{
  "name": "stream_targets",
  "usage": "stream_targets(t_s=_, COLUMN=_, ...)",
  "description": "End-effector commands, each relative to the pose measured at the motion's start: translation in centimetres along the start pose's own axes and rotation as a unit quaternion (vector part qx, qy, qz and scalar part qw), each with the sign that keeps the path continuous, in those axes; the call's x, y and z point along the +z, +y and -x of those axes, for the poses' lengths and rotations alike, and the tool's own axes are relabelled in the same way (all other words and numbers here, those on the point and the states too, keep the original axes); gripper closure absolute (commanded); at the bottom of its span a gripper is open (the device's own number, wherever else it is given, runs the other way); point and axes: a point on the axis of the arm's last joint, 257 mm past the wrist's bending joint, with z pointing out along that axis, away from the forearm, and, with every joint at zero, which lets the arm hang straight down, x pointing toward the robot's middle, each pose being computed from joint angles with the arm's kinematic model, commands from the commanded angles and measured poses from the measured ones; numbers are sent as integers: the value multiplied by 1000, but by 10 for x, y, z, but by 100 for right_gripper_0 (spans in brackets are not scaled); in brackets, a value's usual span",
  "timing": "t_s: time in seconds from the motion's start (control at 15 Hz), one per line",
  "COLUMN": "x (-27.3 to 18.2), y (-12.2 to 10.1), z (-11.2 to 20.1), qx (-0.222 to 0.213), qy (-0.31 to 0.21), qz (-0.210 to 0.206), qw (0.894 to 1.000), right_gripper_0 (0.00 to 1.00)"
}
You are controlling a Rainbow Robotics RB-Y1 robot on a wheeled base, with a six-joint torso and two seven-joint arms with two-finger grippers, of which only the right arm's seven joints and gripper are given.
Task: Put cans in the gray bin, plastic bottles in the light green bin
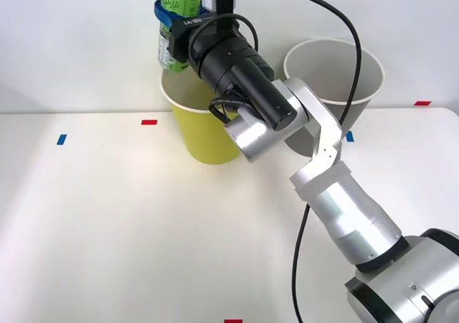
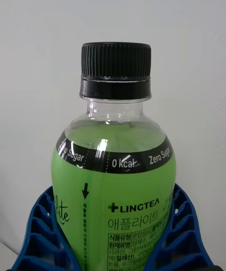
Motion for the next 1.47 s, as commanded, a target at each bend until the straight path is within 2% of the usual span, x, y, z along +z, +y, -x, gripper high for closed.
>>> stream_targets(t_s=0.07, x=5, y=-1, z=-6, qx=-2, qy=8, qz=-1, qw=1000, right_gripper_0=90)
stream_targets(t_s=0.4, x=8, y=-11, z=-11, qx=-4, qy=15, qz=-10, qw=1000, right_gripper_0=90)
stream_targets(t_s=0.47, x=8, y=-12, z=-11, qx=-3, qy=15, qz=-11, qw=1000, right_gripper_0=75)
stream_targets(t_s=0.67, x=7, y=-15, z=-13, qx=-8, qy=17, qz=-12, qw=1000, right_gripper_0=15)
stream_targets(t_s=0.73, x=7, y=-12, z=-14, qx=-8, qy=18, qz=-10, qw=1000, right_gripper_0=6)
stream_targets(t_s=0.87, x=7, y=-10, z=-15, qx=-10, qy=20, qz=-8, qw=1000, right_gripper_0=2)
stream_targets(t_s=1.13, x=5, y=-10, z=-13, qx=-13, qy=12, qz=-3, qw=1000, right_gripper_0=2)
stream_targets(t_s=1.47, x=-18, y=-2, z=0, qx=-10, qy=-40, qz=28, qw=999, right_gripper_0=2)
